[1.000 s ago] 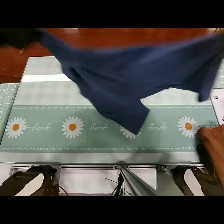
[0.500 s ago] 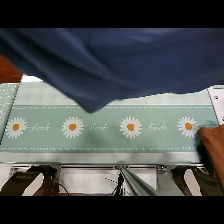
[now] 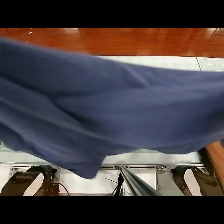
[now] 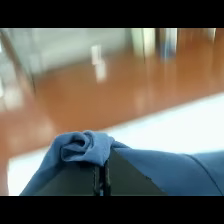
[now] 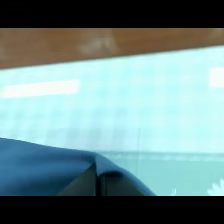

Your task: Fold the shirts.

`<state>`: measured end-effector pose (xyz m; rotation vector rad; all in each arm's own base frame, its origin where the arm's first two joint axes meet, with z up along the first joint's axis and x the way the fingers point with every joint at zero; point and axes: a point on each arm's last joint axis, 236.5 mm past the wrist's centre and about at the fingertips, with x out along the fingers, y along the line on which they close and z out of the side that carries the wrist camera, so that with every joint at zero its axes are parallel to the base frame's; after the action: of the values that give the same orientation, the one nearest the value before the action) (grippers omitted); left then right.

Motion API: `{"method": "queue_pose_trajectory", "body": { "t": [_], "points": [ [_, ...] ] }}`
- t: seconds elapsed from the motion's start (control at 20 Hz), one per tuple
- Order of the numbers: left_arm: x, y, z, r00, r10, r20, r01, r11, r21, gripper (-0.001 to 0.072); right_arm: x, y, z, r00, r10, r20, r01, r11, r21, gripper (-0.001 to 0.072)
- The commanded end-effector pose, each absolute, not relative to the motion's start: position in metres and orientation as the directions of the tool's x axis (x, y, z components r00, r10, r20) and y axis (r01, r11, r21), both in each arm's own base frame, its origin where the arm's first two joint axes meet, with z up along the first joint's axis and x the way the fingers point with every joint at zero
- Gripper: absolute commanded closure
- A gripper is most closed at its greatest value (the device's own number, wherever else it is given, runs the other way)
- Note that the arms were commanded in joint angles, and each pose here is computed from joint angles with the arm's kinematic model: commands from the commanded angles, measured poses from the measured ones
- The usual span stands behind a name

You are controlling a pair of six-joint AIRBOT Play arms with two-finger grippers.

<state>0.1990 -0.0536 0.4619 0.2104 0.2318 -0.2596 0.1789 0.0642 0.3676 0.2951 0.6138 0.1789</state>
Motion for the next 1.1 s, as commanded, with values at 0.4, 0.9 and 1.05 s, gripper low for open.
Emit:
{"method": "queue_pose_trajectory", "body": {
  "t": [0.4,0.9,1.05],
  "points": [
    [0.352,-0.047,0.275,0.679,-0.183,-0.711,0.316,0.947,0.057,0.0687,0.285,0.023,0.137,0.397,0.44,-0.805,0.14,0.838,0.527,0.0682],
    [0.482,-0.082,0.127,0.509,-0.272,-0.816,0.33,0.938,-0.107,0.0684,0.455,-0.03,0.003,0.554,0.335,-0.762,0.247,0.808,0.535,0.0682],
    [0.497,-0.1,0.082,0.449,-0.283,-0.848,0.348,0.929,-0.126,0.0684,0.49,-0.057,-0.004,0.66,0.215,-0.72,0.29,0.811,0.508,0.0682]
  ]
}}
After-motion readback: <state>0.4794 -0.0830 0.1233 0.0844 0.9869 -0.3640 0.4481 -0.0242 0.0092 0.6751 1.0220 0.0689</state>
